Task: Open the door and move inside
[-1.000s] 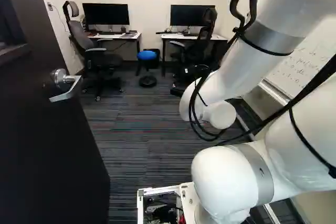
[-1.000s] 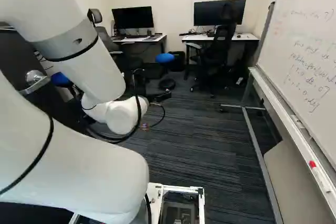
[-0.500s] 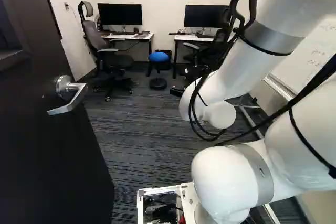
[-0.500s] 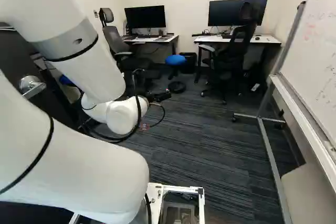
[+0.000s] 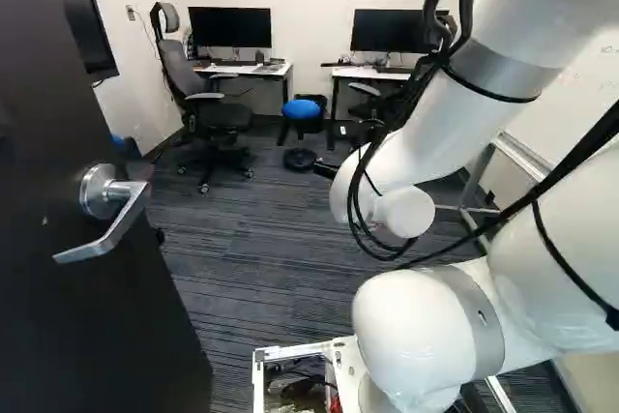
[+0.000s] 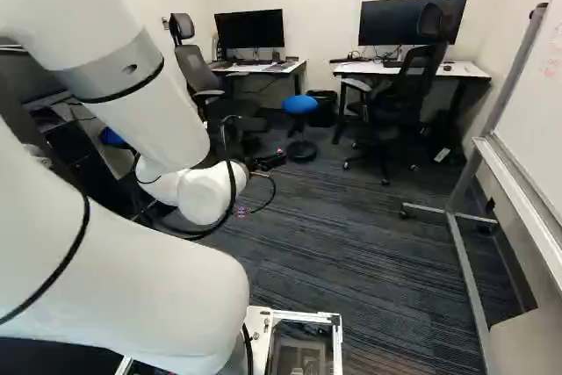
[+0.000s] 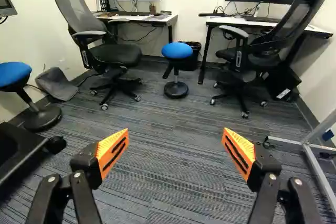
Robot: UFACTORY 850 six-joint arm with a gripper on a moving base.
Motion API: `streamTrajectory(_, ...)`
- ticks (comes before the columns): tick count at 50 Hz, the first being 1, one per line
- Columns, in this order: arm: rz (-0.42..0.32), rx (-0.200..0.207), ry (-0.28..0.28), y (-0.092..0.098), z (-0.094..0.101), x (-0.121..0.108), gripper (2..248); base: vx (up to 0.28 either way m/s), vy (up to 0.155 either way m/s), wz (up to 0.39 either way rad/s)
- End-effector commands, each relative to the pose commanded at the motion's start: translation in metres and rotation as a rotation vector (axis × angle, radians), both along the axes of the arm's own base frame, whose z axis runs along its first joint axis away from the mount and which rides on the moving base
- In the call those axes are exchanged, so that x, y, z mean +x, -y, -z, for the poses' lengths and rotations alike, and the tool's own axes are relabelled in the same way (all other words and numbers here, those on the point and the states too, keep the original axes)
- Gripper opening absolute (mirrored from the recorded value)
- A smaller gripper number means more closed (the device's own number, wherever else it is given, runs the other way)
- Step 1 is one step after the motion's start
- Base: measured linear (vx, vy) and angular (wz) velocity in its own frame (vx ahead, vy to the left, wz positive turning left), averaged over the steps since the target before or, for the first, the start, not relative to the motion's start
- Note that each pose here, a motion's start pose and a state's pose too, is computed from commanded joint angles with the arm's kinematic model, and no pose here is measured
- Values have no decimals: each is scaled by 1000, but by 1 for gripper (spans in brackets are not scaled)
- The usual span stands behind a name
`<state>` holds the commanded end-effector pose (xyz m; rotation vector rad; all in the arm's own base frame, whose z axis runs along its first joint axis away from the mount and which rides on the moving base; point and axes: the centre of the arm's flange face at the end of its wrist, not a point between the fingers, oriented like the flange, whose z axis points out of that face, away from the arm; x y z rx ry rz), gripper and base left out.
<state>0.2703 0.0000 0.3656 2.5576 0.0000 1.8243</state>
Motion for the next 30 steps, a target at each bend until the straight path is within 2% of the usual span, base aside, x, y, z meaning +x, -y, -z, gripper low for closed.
streamTrajectory(30,0,0,0,0,0,0,247,189,8,9)
